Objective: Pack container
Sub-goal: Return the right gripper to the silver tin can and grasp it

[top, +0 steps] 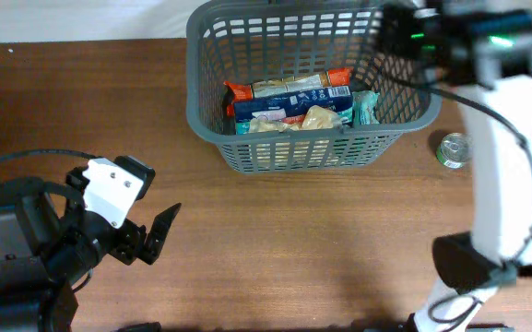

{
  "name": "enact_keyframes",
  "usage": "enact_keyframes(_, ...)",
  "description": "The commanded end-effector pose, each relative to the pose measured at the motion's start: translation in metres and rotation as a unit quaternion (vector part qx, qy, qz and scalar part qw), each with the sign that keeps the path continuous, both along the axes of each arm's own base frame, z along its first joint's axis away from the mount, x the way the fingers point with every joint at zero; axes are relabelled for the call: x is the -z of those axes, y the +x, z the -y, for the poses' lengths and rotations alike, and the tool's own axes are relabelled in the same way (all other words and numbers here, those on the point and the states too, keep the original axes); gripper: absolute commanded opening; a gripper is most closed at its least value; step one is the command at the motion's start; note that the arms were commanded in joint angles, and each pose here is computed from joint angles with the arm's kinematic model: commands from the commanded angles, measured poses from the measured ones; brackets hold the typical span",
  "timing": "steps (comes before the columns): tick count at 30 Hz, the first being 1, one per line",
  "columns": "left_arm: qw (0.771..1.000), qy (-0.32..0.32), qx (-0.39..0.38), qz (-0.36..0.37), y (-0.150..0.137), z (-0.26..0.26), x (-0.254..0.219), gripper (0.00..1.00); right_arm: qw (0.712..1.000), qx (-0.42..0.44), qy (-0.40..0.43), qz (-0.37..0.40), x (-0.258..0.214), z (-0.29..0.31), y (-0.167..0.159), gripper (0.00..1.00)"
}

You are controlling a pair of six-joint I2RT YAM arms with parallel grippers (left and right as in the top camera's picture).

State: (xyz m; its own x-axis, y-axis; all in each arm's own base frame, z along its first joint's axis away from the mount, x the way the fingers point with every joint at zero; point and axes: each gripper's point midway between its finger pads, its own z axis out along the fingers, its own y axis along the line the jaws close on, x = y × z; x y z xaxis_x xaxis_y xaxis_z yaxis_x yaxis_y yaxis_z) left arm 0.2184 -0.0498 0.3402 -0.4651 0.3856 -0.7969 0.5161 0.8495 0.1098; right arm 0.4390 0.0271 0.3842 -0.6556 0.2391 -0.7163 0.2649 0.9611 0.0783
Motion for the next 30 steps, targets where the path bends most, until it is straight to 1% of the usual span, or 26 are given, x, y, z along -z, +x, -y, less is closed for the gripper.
enact_keyframes(1, 1.000, 0.001, 0.008, 0.009, -0.001, 0.001, -0.005, 0.99, 0.993, 0.102, -0.024, 0.061, -0.053, 0.081, -0.037, 0.99)
enact_keyframes(3, 1.000, 0.001, 0.008, 0.009, -0.001, 0.001, -0.005, 0.99, 0.987, 0.147, -0.022, 0.059, -0.054, 0.119, -0.049, 0.99)
enact_keyframes(5, 1.000, 0.001, 0.008, 0.009, -0.001, 0.001, -0.005, 0.99, 0.983, 0.176, -0.010, 0.046, -0.045, 0.147, -0.054, 0.99)
enact_keyframes(8, 1.000, 0.001, 0.008, 0.009, -0.001, 0.001, -0.005, 0.99, 0.975, 0.221, 0.002, 0.001, -0.008, 0.189, -0.055, 0.99)
enact_keyframes(12, 1.000, 0.001, 0.008, 0.009, -0.001, 0.001, -0.005, 0.99, 0.967, 0.248, 0.009, -0.052, 0.055, 0.218, -0.041, 0.99)
enact_keyframes(15, 1.000, 0.001, 0.008, 0.010, -0.001, 0.001, -0.005, 0.99, 0.966, 0.242, 0.022, -0.086, 0.113, 0.222, -0.028, 1.00)
enact_keyframes(16, 1.000, 0.001, 0.008, 0.009, -0.001, 0.001, -0.005, 0.99, 0.965, 0.241, 0.025, -0.101, 0.144, 0.222, -0.024, 0.99)
enact_keyframes(19, 1.000, 0.001, 0.008, 0.010, -0.001, 0.001, -0.005, 0.99, 0.967, 0.225, 0.046, -0.114, 0.195, 0.216, -0.016, 0.99)
enact_keyframes(24, 1.000, 0.001, 0.008, 0.009, -0.001, 0.001, -0.005, 0.99, 0.966, 0.212, 0.066, -0.130, 0.258, 0.206, -0.019, 0.99)
enact_keyframes(27, 1.000, 0.001, 0.008, 0.009, -0.001, 0.001, -0.005, 0.99, 0.966, 0.207, 0.065, -0.137, 0.286, 0.202, -0.023, 0.99)
enact_keyframes(30, 1.000, 0.001, 0.008, 0.009, -0.001, 0.001, -0.005, 0.99, 0.968, 0.199, 0.062, -0.141, 0.304, 0.197, -0.026, 0.99)
